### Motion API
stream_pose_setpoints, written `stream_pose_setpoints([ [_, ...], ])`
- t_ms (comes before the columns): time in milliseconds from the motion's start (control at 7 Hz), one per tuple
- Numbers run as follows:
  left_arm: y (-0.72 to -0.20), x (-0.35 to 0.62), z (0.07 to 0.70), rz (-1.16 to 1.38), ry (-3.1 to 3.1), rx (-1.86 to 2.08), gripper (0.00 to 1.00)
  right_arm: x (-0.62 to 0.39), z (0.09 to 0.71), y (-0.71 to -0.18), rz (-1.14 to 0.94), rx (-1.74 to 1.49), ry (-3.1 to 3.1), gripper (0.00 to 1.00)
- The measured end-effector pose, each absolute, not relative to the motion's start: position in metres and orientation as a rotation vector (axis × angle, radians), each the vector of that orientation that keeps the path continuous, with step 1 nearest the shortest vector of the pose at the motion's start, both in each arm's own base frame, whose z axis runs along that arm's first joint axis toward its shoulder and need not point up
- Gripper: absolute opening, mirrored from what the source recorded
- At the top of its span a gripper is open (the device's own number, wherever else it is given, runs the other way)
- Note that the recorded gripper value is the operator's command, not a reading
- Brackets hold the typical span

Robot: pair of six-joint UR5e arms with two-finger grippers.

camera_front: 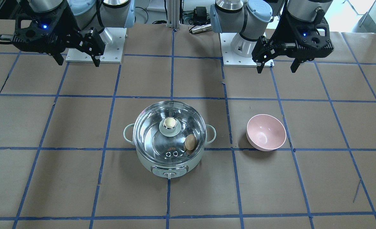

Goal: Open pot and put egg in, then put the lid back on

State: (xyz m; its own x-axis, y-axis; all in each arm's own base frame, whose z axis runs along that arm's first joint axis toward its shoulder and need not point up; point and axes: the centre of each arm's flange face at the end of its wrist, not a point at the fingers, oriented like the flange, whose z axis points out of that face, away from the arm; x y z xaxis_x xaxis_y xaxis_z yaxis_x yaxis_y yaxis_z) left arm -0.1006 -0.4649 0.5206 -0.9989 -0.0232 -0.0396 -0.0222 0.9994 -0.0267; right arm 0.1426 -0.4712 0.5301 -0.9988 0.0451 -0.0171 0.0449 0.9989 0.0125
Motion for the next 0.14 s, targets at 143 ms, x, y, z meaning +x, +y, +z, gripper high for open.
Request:
stream_pose_setpoints([
  [143,-0.4641,-0.0984,0.5222,-0.015,3.110,-0.047,1.00,0.1425,0.5318,-0.4729,-0.009,0.074,3.124,1.00],
])
